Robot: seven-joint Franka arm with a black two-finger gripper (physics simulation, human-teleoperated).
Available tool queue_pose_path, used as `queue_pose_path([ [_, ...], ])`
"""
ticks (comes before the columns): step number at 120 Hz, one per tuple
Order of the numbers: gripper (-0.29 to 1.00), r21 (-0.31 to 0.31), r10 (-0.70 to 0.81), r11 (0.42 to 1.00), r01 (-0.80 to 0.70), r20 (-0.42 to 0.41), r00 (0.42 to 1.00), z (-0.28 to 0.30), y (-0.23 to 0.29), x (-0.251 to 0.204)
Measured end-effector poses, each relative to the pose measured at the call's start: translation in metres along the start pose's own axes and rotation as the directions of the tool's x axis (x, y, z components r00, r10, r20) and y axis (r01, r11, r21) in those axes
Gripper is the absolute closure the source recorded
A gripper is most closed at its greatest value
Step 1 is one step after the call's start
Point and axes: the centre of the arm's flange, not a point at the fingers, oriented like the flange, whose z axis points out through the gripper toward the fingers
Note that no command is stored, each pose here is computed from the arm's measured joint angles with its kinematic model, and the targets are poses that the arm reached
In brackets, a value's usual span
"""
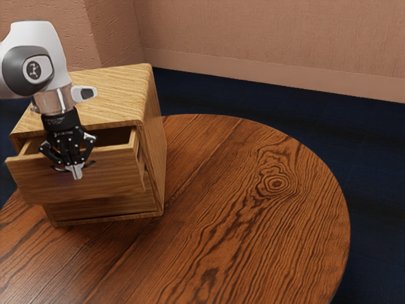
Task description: Push the drawer handle with one arm to close the drawer
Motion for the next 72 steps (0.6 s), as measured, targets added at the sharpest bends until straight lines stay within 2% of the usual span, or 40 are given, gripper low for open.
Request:
queue_pose_path([
  [72, 0.79, 0.001, 0.003, 1.0, -0.003, -0.025, 1.0, -0.01, -0.004, 0.042],
])
